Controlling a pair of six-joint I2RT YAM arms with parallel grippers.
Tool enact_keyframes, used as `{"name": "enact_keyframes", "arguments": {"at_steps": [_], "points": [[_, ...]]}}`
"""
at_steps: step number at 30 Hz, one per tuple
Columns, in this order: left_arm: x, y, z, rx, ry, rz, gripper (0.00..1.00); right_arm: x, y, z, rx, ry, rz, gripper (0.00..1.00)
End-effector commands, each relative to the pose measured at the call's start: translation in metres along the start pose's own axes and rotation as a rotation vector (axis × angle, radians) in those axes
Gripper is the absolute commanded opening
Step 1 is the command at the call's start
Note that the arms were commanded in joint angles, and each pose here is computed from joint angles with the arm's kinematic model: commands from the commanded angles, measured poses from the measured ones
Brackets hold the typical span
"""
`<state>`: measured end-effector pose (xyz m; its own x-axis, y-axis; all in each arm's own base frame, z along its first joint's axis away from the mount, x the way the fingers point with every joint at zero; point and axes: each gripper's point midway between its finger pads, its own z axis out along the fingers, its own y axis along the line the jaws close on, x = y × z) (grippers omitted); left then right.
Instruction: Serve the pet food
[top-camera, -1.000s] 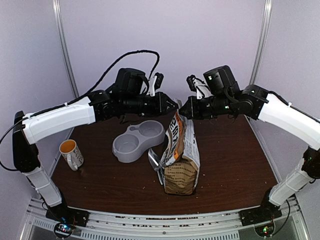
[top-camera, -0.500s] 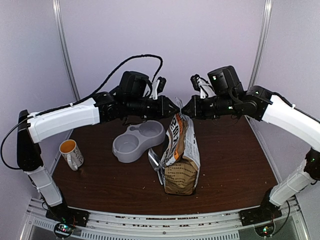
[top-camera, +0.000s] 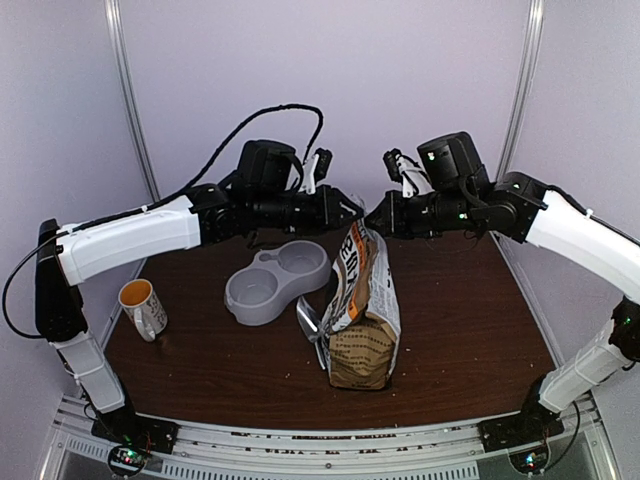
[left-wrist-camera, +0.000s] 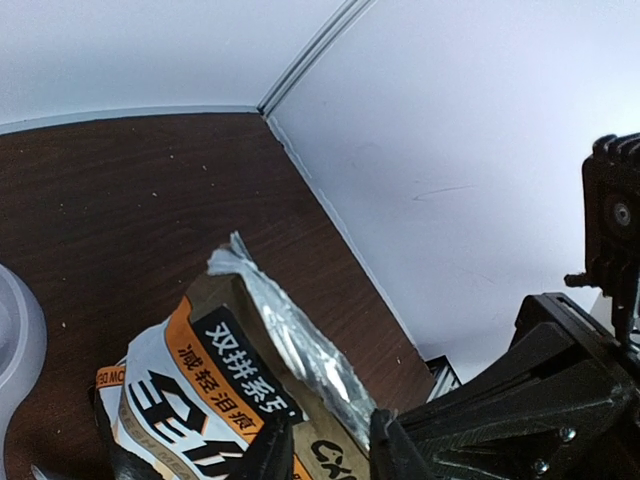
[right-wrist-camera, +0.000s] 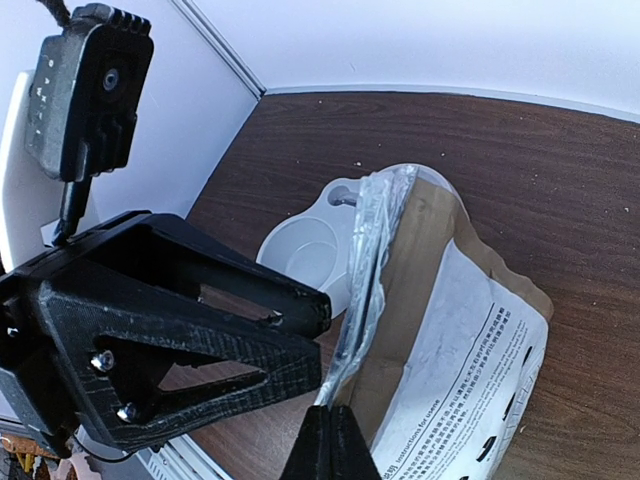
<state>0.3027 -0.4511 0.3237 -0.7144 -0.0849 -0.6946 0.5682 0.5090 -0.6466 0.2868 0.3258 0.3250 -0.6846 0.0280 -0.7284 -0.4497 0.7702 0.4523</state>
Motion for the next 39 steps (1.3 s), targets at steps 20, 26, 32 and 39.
{"name": "enact_keyframes", "arguments": {"at_steps": [20, 26, 32, 39], "points": [[-0.006, -0.027, 0.016, 0.183, 0.012, 0.013, 0.24, 0.009, -0.012, -0.007, 0.042, 0.033, -0.031, 0.0], [-0.006, -0.026, 0.019, 0.188, 0.011, 0.007, 0.04, 0.007, -0.016, -0.009, 0.063, 0.023, -0.044, 0.0], [-0.009, -0.022, 0.015, 0.156, -0.009, 0.013, 0.0, 0.003, -0.031, -0.016, 0.151, -0.008, -0.074, 0.0], [-0.013, -0.018, 0.007, 0.12, -0.035, 0.03, 0.0, 0.003, -0.054, -0.016, 0.269, -0.024, -0.093, 0.0]]}}
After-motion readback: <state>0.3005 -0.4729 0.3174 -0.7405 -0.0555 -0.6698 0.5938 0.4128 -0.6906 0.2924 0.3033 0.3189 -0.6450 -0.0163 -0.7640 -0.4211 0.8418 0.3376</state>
